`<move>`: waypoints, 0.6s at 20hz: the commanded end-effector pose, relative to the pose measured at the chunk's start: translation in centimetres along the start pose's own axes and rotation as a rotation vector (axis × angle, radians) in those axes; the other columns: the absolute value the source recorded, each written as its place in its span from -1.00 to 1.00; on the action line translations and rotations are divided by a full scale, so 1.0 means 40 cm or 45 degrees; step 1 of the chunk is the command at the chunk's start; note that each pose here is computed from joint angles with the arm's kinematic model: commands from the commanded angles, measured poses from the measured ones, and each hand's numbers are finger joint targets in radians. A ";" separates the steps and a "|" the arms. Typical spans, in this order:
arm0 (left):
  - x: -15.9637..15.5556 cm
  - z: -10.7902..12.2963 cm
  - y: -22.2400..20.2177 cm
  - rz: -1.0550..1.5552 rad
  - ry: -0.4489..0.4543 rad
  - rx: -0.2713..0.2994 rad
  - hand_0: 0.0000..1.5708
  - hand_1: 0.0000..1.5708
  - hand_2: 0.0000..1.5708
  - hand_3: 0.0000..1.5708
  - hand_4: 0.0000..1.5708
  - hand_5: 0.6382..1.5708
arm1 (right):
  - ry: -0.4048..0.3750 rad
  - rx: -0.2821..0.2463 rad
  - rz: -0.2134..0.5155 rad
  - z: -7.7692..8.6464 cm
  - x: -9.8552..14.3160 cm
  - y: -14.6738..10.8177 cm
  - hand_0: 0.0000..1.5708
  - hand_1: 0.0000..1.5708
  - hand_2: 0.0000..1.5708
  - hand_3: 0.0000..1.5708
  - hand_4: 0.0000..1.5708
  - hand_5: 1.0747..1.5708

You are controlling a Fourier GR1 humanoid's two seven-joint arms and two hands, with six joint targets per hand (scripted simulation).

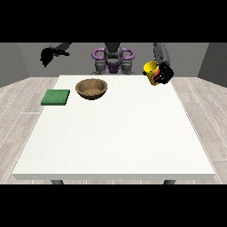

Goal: Pick the cup and pour the ball into the bowl, then pick the bowl and place it on the pad

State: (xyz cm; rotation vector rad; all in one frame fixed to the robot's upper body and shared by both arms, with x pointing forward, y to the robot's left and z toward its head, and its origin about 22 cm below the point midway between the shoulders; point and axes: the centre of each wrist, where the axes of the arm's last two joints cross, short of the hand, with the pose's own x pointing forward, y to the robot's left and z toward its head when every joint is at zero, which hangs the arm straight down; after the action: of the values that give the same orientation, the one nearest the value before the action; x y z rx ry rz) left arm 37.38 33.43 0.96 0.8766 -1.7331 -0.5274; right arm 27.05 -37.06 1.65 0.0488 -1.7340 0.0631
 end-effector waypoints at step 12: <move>0.279 -0.087 -0.179 -0.456 -0.012 -0.096 0.91 0.91 1.00 1.00 0.92 0.30 | 0.111 -0.003 -0.016 0.033 -0.066 -0.052 -1.00 -1.00 -1.00 -1.00 -1.00 1.00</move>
State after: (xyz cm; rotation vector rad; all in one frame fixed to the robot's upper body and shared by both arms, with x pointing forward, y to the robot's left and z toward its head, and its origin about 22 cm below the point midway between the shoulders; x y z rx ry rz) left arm 40.59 24.02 3.61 1.0490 -1.6097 -0.7563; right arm 26.72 -39.55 -0.22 0.0502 -1.6742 0.0352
